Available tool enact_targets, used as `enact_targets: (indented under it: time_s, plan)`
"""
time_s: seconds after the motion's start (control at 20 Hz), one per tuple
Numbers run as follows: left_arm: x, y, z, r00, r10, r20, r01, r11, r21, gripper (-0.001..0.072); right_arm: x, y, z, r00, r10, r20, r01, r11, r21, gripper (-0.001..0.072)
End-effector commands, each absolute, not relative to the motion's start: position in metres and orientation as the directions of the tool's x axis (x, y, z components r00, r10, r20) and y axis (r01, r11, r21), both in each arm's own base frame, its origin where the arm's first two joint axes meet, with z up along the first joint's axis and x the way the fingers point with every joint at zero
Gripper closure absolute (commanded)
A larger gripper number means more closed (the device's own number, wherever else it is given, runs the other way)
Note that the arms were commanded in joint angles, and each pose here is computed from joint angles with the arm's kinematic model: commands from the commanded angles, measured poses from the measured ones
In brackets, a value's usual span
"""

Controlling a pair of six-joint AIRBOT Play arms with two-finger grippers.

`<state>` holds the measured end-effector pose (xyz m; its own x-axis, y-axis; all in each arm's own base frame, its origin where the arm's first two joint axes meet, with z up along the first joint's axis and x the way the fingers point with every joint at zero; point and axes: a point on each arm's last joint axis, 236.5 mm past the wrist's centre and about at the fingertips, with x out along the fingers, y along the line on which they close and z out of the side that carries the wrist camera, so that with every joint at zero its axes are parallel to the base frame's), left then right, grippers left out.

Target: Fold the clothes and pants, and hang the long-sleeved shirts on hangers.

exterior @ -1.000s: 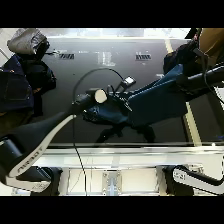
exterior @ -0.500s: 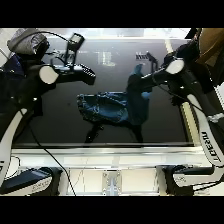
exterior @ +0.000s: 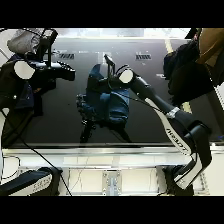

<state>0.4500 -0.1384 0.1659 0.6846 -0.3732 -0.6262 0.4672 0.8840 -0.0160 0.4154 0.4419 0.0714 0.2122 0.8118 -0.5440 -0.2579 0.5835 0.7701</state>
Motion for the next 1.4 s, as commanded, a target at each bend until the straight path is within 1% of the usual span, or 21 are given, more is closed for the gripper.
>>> enact_targets:
  time_s: [0.0,0.05,0.1,0.15,0.2,0.3,0.4,0.45,0.55,0.65,0.75,0.85,0.9,0.95,1.0,1.05,1.15,1.2,1.25,1.3,1.35]
  plan:
    - [0.447,-0.133,0.162,0.674,-0.363,-0.644,0.465,0.885,-0.012,0.0683,0.393,0.486,0.048,0.143,0.834,-0.532,-0.237,0.551,0.800,0.0677]
    - [0.447,-0.133,0.162,0.674,-0.363,-0.644,0.465,0.885,-0.012,0.0683,0.386,0.494,0.044,0.133,0.835,-0.533,-0.245,0.549,0.799,0.0671]
    - [0.447,-0.133,0.162,0.674,-0.363,-0.644,0.465,0.885,-0.012,0.0683,0.379,0.502,0.044,0.128,0.838,-0.530,-0.256,0.544,0.799,0.0562]
    - [0.447,-0.133,0.162,0.674,-0.363,-0.644,0.465,0.885,-0.012,0.0683,0.372,0.510,0.047,0.121,0.844,-0.523,-0.274,0.535,0.799,0.0342]
    - [0.447,-0.133,0.162,0.674,-0.363,-0.644,0.465,0.885,-0.012,0.0683,0.364,0.516,0.051,0.107,0.849,-0.518,-0.301,0.524,0.796,0.0234]
    - [0.447,-0.133,0.162,0.672,-0.363,-0.645,0.466,0.885,-0.013,0.0682,0.344,0.524,0.061,0.046,0.853,-0.520,-0.364,0.499,0.786,0.0235]
    - [0.445,-0.133,0.160,0.663,-0.364,-0.654,0.469,0.883,-0.016,0.0683,0.329,0.520,0.067,-0.019,0.836,-0.548,-0.426,0.489,0.761,0.0235]
    - [0.443,-0.134,0.159,0.657,-0.365,-0.659,0.471,0.882,-0.018,0.0683,0.328,0.507,0.062,-0.040,0.798,-0.601,-0.468,0.516,0.717,0.0236]
    - [0.441,-0.134,0.157,0.648,-0.365,-0.669,0.475,0.880,-0.021,0.0682,0.340,0.454,0.035,-0.049,0.647,-0.761,-0.532,0.628,0.569,0.0237]
    - [0.438,-0.133,0.154,0.634,-0.365,-0.681,0.479,0.877,-0.024,0.0683,0.374,0.378,0.017,0.005,0.469,-0.883,-0.493,0.769,0.406,0.0237]
    - [0.438,-0.131,0.153,0.635,-0.359,-0.684,0.478,0.878,-0.017,0.0682,0.414,0.313,0.025,0.094,0.390,-0.916,-0.429,0.846,0.317,0.0235]
    - [0.438,-0.131,0.153,0.635,-0.358,-0.685,0.478,0.878,-0.017,0.0682,0.447,0.257,0.033,0.161,0.357,-0.920,-0.349,0.893,0.285,0.0219]
    - [0.438,-0.130,0.152,0.636,-0.354,-0.686,0.477,0.879,-0.012,0.0682,0.455,0.231,0.028,0.159,0.346,-0.925,-0.302,0.909,0.288,0.0215]
    - [0.439,-0.129,0.152,0.637,-0.347,-0.688,0.476,0.880,-0.003,0.0682,0.455,0.211,0.018,0.128,0.344,-0.930,-0.250,0.919,0.305,0.0122]
    - [0.439,-0.126,0.151,0.639,-0.338,-0.691,0.474,0.881,0.008,0.0683,0.448,0.195,0.004,0.071,0.362,-0.930,-0.201,0.918,0.342,0.0067]
    - [0.440,-0.125,0.151,0.641,-0.331,-0.693,0.473,0.881,0.017,0.0682,0.438,0.185,-0.012,0.017,0.390,-0.921,-0.151,0.911,0.383,0.0039]
    - [0.440,-0.125,0.151,0.641,-0.330,-0.693,0.472,0.881,0.017,0.0682,0.421,0.183,-0.041,-0.057,0.497,-0.866,-0.062,0.864,0.500,0.0024]
    - [0.440,-0.125,0.151,0.641,-0.330,-0.693,0.472,0.881,0.017,0.0682,0.421,0.190,-0.050,-0.045,0.573,-0.819,-0.041,0.818,0.574,0.0024]
    - [0.440,-0.125,0.151,0.641,-0.330,-0.693,0.472,0.881,0.017,0.0682,0.428,0.196,-0.054,-0.002,0.638,-0.770,-0.027,0.770,0.638,0.0024]
    - [0.440,-0.125,0.151,0.641,-0.330,-0.693,0.472,0.881,0.017,0.0682,0.439,0.201,-0.057,0.059,0.688,-0.723,-0.020,0.725,0.689,0.0024]
    - [0.440,-0.125,0.151,0.641,-0.330,-0.693,0.472,0.881,0.017,0.0683,0.445,0.202,-0.061,0.092,0.715,-0.693,-0.013,0.697,0.717,0.0024]
